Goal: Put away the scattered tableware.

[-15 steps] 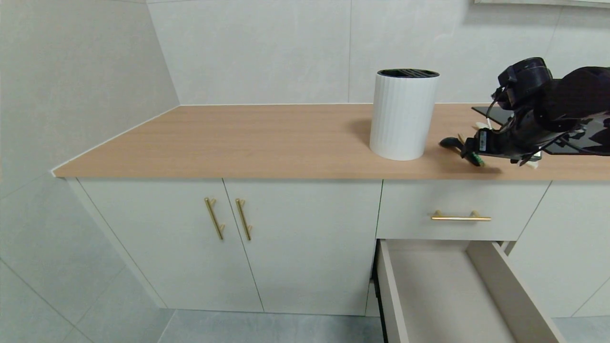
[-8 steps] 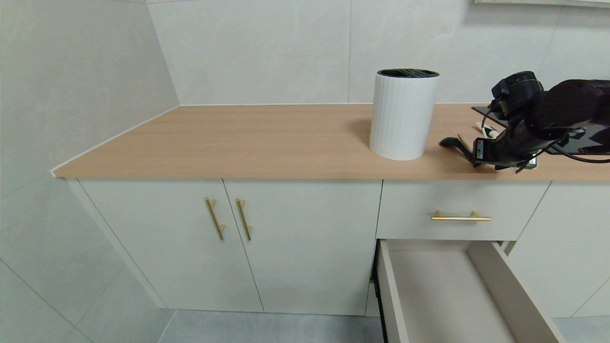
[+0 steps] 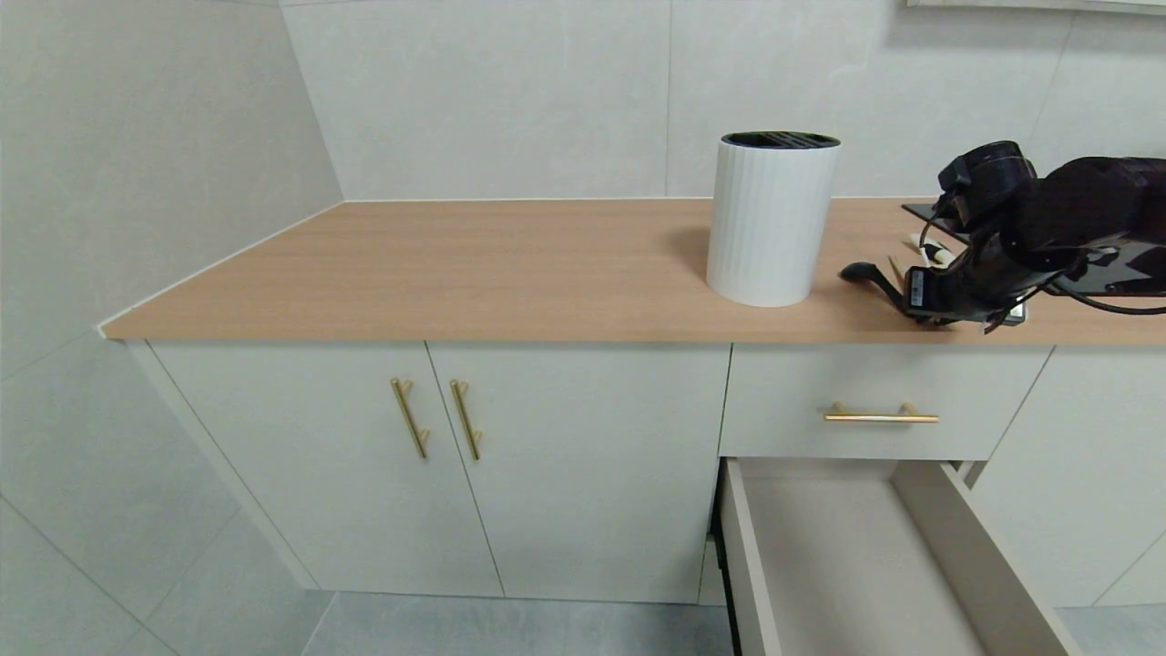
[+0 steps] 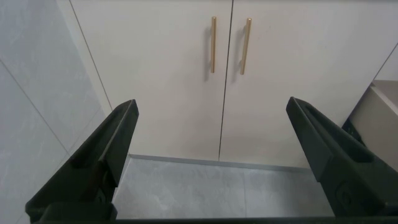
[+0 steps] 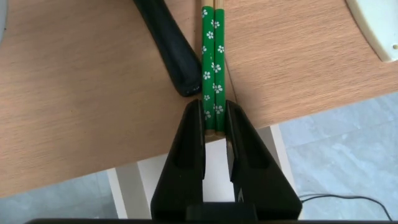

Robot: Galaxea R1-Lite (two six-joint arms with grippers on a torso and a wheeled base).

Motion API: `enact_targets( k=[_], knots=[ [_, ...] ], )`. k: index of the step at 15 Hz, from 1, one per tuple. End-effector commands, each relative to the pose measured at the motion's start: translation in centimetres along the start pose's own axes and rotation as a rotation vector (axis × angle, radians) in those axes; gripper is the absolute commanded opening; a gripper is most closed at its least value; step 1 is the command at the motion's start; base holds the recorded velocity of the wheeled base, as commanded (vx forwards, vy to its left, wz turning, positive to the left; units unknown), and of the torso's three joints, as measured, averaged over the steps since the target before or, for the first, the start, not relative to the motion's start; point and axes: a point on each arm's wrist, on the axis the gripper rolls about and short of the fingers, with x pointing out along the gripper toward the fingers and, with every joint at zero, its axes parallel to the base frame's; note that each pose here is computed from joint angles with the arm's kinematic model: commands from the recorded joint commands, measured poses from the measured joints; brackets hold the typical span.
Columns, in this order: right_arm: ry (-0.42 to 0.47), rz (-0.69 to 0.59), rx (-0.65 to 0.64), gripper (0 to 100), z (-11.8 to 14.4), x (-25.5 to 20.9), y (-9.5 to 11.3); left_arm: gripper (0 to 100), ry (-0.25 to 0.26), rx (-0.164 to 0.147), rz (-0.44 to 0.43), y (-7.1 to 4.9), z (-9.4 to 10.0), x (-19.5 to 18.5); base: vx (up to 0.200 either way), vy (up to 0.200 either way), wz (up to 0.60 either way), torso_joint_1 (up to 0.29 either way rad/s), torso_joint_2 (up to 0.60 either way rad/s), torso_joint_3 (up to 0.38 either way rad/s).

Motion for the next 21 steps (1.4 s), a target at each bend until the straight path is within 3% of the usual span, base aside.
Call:
enact_targets(
  k=[1, 6, 9, 12, 16, 18, 19, 21],
  knots=[
    [-0.021, 0.005, 0.015, 0, 0.3, -1.0, -0.2, 100, 0.000, 0.000, 0.000, 0.0, 0.0, 0.0, 0.000, 0.000, 0.00, 0.000, 0.00, 0.000],
    [-0.148, 0.065, 0.115, 0, 1.4, -9.8, -2.5, 100, 0.001, 0.000, 0.002, 0.0, 0.0, 0.0, 0.000, 0.000, 0.00, 0.000, 0.00, 0.000],
    [-0.137, 0.117, 0.091, 0, -1.9, -15.4, -5.0, 100, 0.000, 0.000, 0.002, 0.0, 0.0, 0.0, 0.000, 0.000, 0.00, 0.000, 0.00, 0.000],
    [-0.131, 0.283, 0.074, 0, -4.6, -20.0, -6.8, 100, 0.000, 0.000, 0.000, 0.0, 0.0, 0.0, 0.000, 0.000, 0.00, 0.000, 0.00, 0.000],
    [-0.137, 0.361, -0.033, 0, -9.3, -25.7, -9.5, 100, 0.000, 0.000, 0.000, 0.0, 0.0, 0.0, 0.000, 0.000, 0.00, 0.000, 0.00, 0.000],
    [-0.086, 0.402, -0.134, 0, -11.5, -26.8, -10.1, 100, 0.000, 0.000, 0.000, 0.0, 0.0, 0.0, 0.000, 0.000, 0.00, 0.000, 0.00, 0.000],
    [-0.046, 0.462, -0.234, 0, -13.9, -27.6, -10.8, 100, 0.000, 0.000, 0.000, 0.0, 0.0, 0.0, 0.000, 0.000, 0.00, 0.000, 0.00, 0.000],
    [0.027, 0.484, -0.331, 0, -15.4, -26.9, -10.6, 100, 0.000, 0.000, 0.000, 0.0, 0.0, 0.0, 0.000, 0.000, 0.00, 0.000, 0.00, 0.000]
  ],
)
